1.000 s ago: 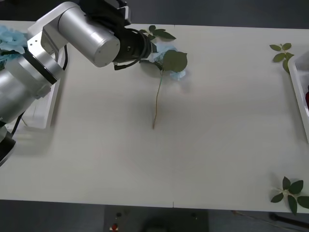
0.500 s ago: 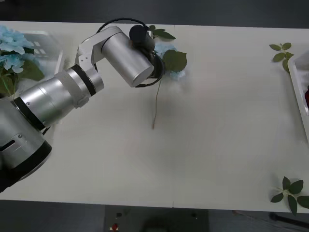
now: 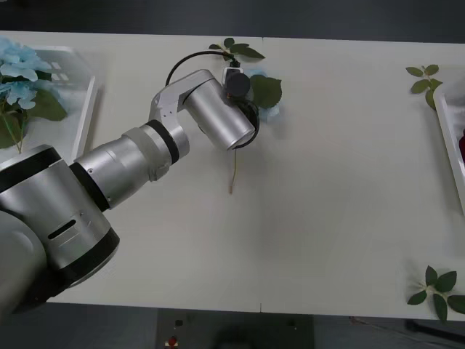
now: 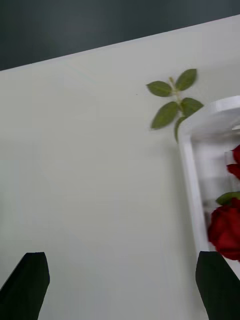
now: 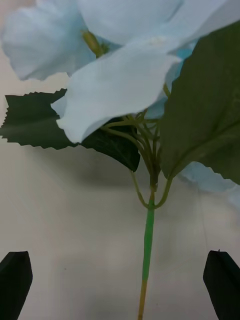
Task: Put the red flowers into the right box and the blue flowers into the left box
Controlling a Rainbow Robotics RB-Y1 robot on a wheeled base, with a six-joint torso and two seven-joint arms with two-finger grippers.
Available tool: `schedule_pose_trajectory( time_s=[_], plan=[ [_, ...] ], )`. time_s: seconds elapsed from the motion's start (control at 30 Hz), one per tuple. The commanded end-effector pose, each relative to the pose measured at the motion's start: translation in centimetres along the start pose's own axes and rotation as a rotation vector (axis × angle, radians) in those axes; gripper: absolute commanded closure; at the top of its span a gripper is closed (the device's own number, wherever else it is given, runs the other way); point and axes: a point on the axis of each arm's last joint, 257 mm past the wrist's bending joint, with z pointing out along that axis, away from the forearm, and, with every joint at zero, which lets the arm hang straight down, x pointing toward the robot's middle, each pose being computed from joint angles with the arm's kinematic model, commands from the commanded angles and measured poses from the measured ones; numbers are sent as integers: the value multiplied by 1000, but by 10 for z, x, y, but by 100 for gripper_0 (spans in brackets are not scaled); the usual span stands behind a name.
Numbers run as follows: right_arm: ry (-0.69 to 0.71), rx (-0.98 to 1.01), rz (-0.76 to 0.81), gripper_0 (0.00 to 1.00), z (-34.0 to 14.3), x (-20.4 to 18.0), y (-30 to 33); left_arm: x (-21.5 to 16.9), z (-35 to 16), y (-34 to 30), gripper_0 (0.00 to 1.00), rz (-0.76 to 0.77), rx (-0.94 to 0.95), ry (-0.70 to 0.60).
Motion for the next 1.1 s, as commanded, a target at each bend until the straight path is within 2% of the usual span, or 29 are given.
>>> schedule_pose_trajectory(
  time_s=[0.03,0.17,0.33,0.67,0.93,0.97,1.0,1.07,1.1],
  plan=[
    [54,-105,-33,14,-5,10,47,-26,-9,-17,0,-4,11,-52],
    [102,-246,-29,14,-9,26,93,-18,-5,-16,0,20,-12,-54],
    [165,-352,-180,14,-11,54,130,-14,-2,-12,0,32,-31,-53],
    [286,-528,-356,14,-2,111,181,-11,17,25,0,78,-86,-82],
    [254,-574,-491,14,2,120,184,-9,19,27,0,81,-86,-81],
    [239,-583,-526,15,2,119,184,-9,19,27,19,81,-85,-83],
    [218,-593,-576,14,3,120,183,-10,19,26,60,80,-82,-85],
    [186,-602,-654,14,6,120,182,-10,18,23,100,79,-77,-85],
    [172,-606,-699,15,7,121,181,-10,18,24,100,80,-79,-84]
  ],
)
